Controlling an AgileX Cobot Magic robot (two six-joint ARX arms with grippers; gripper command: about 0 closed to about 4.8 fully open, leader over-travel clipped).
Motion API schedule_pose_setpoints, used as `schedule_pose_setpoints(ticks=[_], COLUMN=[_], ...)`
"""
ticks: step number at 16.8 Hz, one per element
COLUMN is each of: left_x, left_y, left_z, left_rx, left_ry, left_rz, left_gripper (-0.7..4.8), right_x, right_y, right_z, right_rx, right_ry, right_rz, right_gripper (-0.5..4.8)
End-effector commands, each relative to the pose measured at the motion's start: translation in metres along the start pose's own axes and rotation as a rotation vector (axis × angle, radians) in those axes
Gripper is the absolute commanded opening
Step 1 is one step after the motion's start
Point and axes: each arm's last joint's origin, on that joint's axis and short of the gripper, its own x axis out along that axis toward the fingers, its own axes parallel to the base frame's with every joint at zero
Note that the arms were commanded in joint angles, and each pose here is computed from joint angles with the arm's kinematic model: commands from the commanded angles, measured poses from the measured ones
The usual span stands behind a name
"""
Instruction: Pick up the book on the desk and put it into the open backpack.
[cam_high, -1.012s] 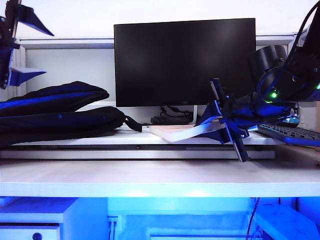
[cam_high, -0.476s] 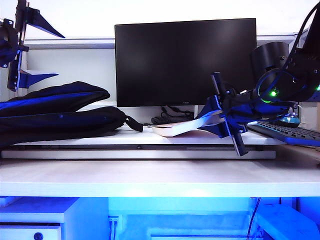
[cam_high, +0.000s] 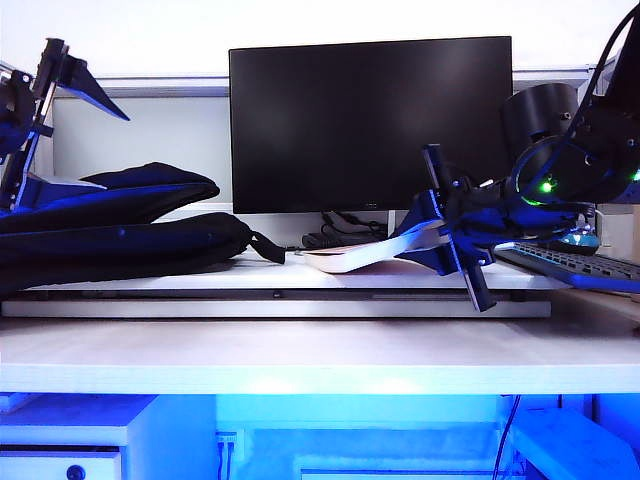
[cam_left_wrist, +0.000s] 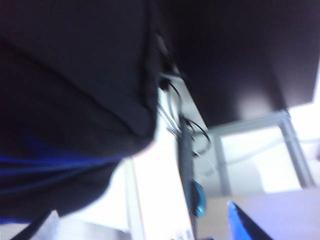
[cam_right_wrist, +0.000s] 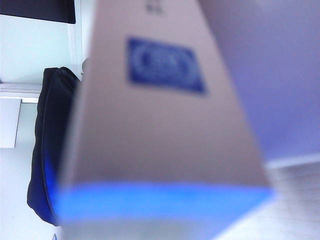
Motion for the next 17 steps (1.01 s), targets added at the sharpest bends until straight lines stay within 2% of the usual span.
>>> schedule_pose_setpoints(ticks=[1,6,9,12,17], left_x=[0.001,0.008,0.013,0.023,0.031], left_y=[0.001,0.018,0.024,0.027,0.023], left_z=[0.002,0.001,0.003,0.01,0.021], left_rx=[0.029,0.001,0.009,0.013,0.036], left_ry=[-0.045,-0.067,-0.092,-0.098,-0.167], left_rz=[0.03,0.096,0.095,0.092,0.08], left_gripper=[4.79,4.79,4.79,4.79,4.79], right_x=[0.0,0.001,0.002,0.004,0.005], right_y=[0.012,0.016,0.019,0.025,0.031], right_z=[0.003,0.004,0.004,0.006,0.007], right_rx=[-0.042,-0.046,-0.054,-0.065,-0.071], right_ry=[-0.014,-0.004,0.014,0.022,0.046], right_rz=[0.077,0.098,0.12,0.145,0.17], right_gripper=[-0.06,-0.06,-0.06,-0.06,-0.06])
